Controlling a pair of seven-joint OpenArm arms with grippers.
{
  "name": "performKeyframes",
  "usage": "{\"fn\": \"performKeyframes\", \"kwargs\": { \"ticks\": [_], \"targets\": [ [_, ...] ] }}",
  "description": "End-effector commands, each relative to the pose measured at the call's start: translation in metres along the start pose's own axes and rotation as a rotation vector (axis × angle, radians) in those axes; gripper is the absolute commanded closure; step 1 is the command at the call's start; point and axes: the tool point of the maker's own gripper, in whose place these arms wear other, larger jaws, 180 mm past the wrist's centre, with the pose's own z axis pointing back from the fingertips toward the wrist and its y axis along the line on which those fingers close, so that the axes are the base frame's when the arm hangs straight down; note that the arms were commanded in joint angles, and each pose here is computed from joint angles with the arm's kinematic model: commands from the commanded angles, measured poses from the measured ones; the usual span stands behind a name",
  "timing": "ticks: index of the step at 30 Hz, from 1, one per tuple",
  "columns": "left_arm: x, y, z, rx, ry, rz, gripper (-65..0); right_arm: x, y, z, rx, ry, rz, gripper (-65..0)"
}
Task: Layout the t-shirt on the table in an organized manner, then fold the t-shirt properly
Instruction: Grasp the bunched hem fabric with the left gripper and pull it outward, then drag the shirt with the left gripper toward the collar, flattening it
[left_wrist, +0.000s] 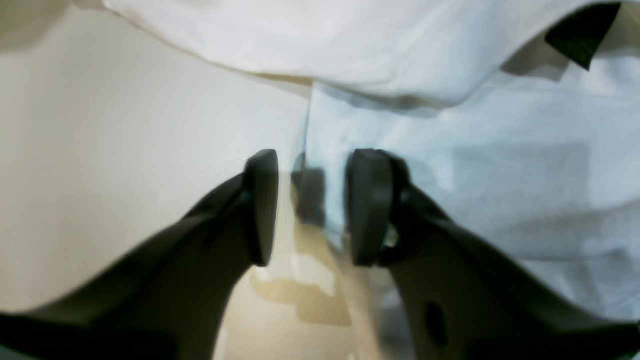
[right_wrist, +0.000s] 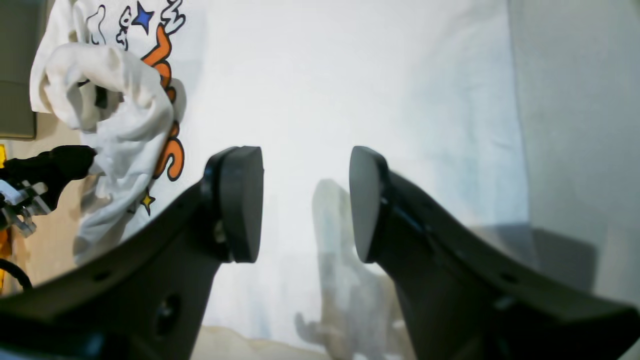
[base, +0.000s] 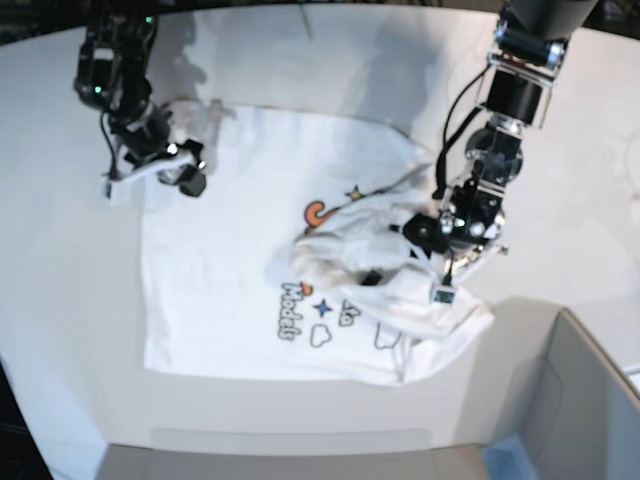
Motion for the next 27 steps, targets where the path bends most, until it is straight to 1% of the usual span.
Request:
{"fn": "performKeyframes", "kwargs": {
  "ticks": [1, 3, 4, 8, 12, 16, 18, 22, 24, 27],
  "targets": [
    [0.02, 0.007, 0.006, 0.015, -0.053, 0.006, -14.1, 0.012, 0.006, 0.003, 0.022, -0.039, 0.017, -28.0],
    [0.02, 0.007, 0.005, 0.015, -0.052, 0.007, -8.1, 0.012, 0.006, 0.003, 0.02, -0.039, 0.016, -28.0],
    [0.02, 0.007, 0.005, 0.015, -0.052, 0.007, -6.7, 0.012, 0.006, 0.003, 0.02, -0.039, 0.016, -28.0],
    [0.025, 0.006, 0.009, 0.011, -0.069, 0.006, -6.3, 0.013, 0.005, 0.003, 0.019, -0.042, 0.016, -28.0],
    [0.045, -0.002, 0.025, -0.007, -0.143, -0.003, -3.7, 0.014, 0.005, 0.003, 0.019, -0.044, 0.016, -28.0],
    [0.06, -0.006, 0.044, -0.023, -0.214, 0.0, -3.4, 0.014, 0.004, 0.003, 0.017, -0.044, 0.015, -28.0],
    [0.067, 0.0, 0.053, -0.023, -0.25, 0.043, -3.4, 0.013, 0.004, 0.003, 0.014, -0.043, 0.016, -28.0],
    [0.078, 0.024, 0.073, 0.002, -0.321, 0.145, -3.4, 0.015, -0.011, -0.002, -0.051, -0.044, 0.054, -28.0],
    [0.083, 0.045, 0.085, 0.033, -0.364, 0.199, -3.4, 0.015, -0.019, -0.003, -0.091, -0.045, 0.083, -28.0],
    [0.087, 0.084, 0.104, 0.097, -0.423, 0.297, -3.3, 0.022, -0.02, -0.005, -0.103, -0.059, 0.098, -28.0]
  ]
}}
